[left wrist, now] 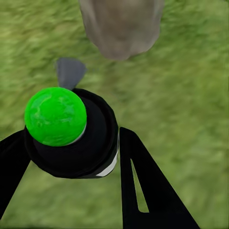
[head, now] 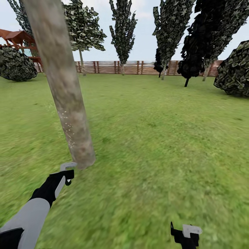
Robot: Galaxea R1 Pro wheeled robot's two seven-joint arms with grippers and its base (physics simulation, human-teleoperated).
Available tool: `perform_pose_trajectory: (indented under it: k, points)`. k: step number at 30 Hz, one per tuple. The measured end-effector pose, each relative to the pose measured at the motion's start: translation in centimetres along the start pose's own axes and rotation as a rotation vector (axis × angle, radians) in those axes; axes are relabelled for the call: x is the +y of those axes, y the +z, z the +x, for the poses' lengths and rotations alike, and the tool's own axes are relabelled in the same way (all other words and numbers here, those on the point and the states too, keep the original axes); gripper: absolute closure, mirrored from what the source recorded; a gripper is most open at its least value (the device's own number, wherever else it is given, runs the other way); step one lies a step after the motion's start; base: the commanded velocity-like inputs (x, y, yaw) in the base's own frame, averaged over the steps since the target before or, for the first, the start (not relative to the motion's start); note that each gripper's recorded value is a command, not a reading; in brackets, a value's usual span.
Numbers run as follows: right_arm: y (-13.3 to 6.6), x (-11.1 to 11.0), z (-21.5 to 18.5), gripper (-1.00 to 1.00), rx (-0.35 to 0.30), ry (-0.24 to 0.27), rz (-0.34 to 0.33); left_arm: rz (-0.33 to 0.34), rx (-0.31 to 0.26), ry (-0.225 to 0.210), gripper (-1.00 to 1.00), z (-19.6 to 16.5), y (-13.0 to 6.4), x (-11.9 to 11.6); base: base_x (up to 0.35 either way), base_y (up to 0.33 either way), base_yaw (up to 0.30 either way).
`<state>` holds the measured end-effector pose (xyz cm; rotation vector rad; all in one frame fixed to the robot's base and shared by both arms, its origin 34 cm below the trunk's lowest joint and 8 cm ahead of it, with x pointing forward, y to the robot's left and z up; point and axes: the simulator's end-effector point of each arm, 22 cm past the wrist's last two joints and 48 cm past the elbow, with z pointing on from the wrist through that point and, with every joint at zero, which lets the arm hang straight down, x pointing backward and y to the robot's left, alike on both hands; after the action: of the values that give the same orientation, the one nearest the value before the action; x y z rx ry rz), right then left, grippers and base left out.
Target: In the garden, pick up the pesticide atomizer on the floor and spray pesticide onto both trees until each tree trunk is fully covered.
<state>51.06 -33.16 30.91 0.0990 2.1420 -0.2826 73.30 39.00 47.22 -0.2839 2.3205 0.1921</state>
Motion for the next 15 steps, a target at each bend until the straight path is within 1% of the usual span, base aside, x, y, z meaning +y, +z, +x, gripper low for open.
perform_pose_trajectory:
  k: [15]
  points:
    - [-0.01, 0.07, 0.01, -1.00, 0.000, 0.001, -0.001, 0.000, -0.001, 0.000, 1.00, -0.03, -0.01, 0.00, 0.159, -0.264, 0.278]
